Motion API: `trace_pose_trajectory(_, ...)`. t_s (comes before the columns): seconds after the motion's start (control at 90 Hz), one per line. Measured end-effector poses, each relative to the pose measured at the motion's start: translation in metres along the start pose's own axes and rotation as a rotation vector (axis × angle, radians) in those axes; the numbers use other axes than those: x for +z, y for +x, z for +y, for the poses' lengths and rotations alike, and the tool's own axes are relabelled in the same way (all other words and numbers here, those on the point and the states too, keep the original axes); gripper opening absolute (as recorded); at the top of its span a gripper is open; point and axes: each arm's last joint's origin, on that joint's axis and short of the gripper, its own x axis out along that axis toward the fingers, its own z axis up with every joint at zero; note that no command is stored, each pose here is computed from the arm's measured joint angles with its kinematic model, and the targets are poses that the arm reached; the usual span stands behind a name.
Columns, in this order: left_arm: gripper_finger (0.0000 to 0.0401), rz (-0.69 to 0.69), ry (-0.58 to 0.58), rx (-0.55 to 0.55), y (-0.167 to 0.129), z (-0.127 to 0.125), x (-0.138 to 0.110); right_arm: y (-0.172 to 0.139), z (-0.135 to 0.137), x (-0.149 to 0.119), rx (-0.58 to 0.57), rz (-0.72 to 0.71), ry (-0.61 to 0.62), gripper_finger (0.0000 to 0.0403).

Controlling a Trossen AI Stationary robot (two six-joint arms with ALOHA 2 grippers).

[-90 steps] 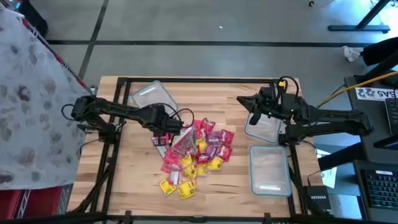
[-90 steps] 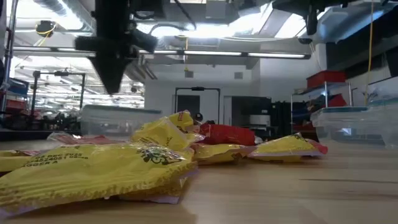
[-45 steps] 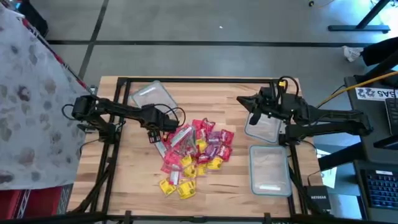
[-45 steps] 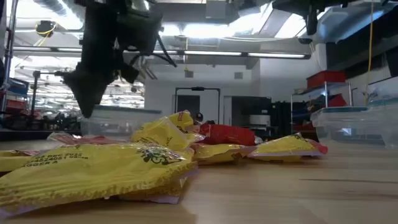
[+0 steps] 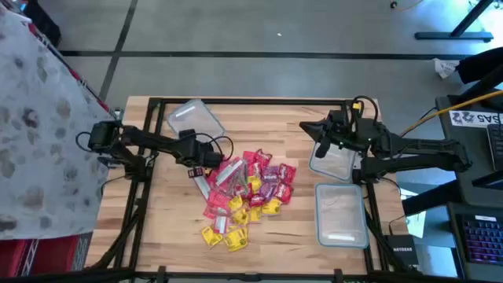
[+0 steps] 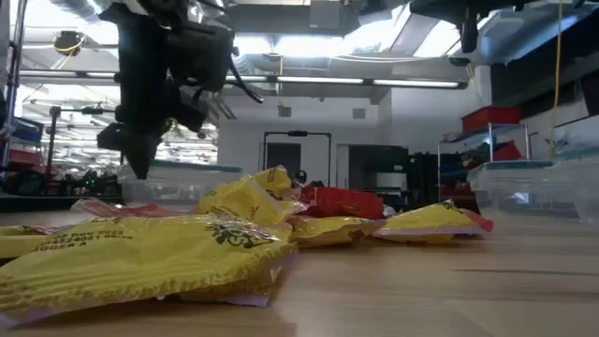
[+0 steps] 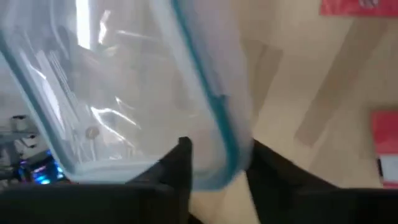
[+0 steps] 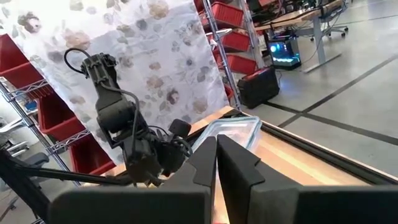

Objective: Sort candy
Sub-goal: Open the rectangular transparent bin

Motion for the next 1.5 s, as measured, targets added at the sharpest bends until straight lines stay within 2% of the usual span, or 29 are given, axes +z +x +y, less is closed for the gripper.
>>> trace_pose_trajectory(0.089,0.0035,-0.008,-0.018,-0.035,-0.003,0.001,0.003,0.0,0.0,0.0,0.0,0.0,-0.003,0.0001)
trace_pose_trajectory(0.222,0.0014,-0.006,-0.032,-0.123,-0.005,-0.002,0.009,0.0,0.0,0.0,0.0,0.0,-0.004,0.0001)
trace_pose_trajectory(0.378,0.0,-0.046,-0.051,-0.111,-0.013,0.003,0.014,0.0,0.0,0.0,0.0,0.0,-0.004,0.0001)
trace_pose_trajectory(0.911,0.0001,-0.067,-0.05,-0.089,-0.019,0.004,0.017,0.0,0.0,0.0,0.0,0.0,-0.004,0.0001)
trace_pose_trajectory(1.067,0.0001,-0.112,-0.046,-0.075,-0.027,0.01,0.024,0.0,0.0,0.0,0.0,0.001,-0.004,0.0001)
trace_pose_trajectory(1.311,0.0,-0.137,0.028,-0.057,-0.027,0.02,0.031,0.0,0.0,0.0,-0.015,-0.006,-0.005,0.0001)
trace_pose_trajectory(1.5,0.0013,-0.139,0.029,-0.154,-0.034,0.028,0.037,0.0,-0.001,0.0,-0.017,-0.002,-0.006,0.0001)
